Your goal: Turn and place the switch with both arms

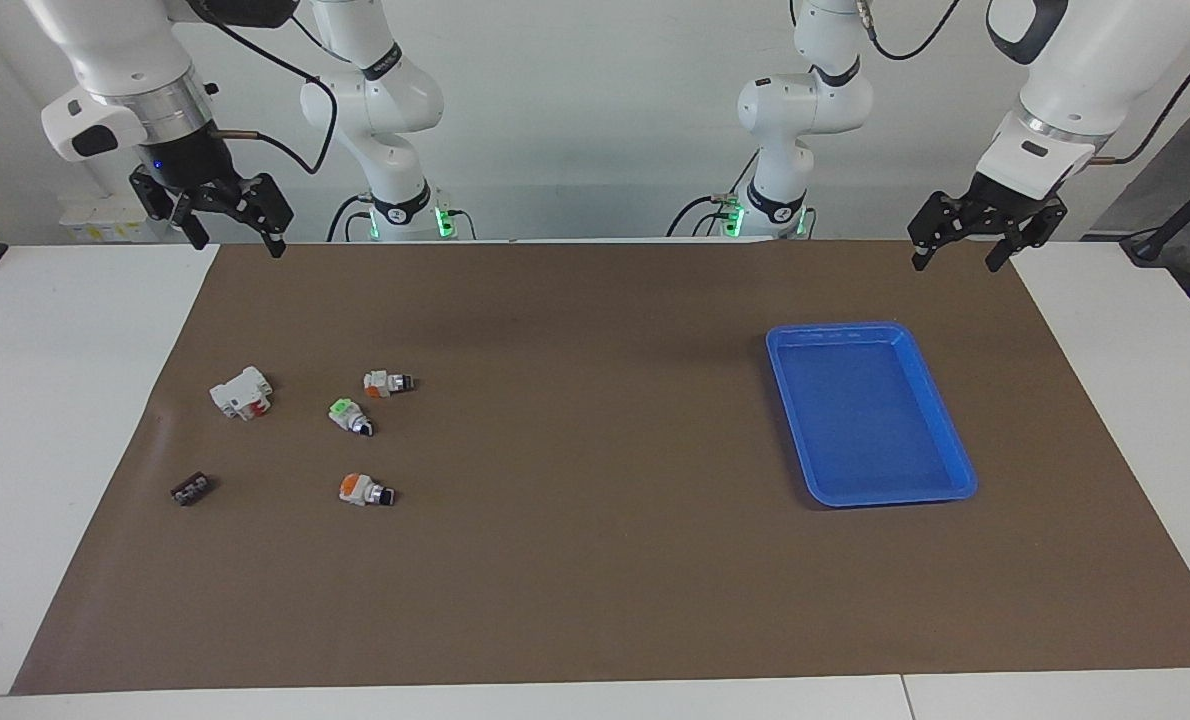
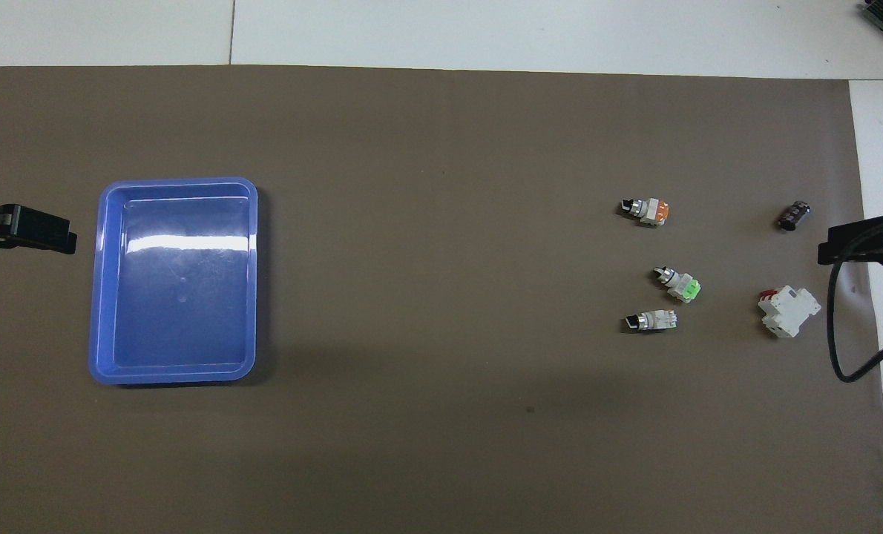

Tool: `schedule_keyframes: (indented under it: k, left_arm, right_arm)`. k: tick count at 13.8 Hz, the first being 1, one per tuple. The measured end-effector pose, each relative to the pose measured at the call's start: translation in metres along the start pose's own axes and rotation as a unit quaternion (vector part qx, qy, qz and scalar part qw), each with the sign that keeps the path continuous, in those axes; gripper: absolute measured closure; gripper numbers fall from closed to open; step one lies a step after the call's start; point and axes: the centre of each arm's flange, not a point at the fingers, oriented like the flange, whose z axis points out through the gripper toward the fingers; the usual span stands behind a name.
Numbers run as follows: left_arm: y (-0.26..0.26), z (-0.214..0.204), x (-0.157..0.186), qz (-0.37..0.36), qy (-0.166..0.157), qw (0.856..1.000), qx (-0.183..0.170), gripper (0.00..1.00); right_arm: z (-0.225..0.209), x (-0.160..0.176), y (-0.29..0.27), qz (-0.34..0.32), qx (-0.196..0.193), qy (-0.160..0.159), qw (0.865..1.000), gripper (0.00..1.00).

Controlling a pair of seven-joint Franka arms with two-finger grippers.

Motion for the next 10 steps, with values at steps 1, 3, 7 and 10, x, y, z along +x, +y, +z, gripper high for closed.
schedule_keyframes:
  k: [1,3,7,10]
  left_arm:
    - [0.0,0.0,0.0,0.0,0.0,1.0,0.0,0.0]
    - [0.0,0.0,0.0,0.0,0.0,1.0,0.0,0.0]
    - [0.0,0.0,0.0,0.0,0.0,1.0,0.0,0.0]
    - [0.0,0.0,0.0,0.0,0.0,1.0,0.0,0.0]
  right_arm:
    - [0.0,0.0,0.0,0.0,0.0,0.0,1.0,0.0]
    - [0.0002,0.0001,0.001,0.001,0.0,0.0,1.0,0.0]
    - [0.0002,0.0002,0.0019,0.002,0.0,0.0,1.0,0.0]
    - [-0.0002,0.0,0.0019,0.002,0.0,0.0,1.0,0.0]
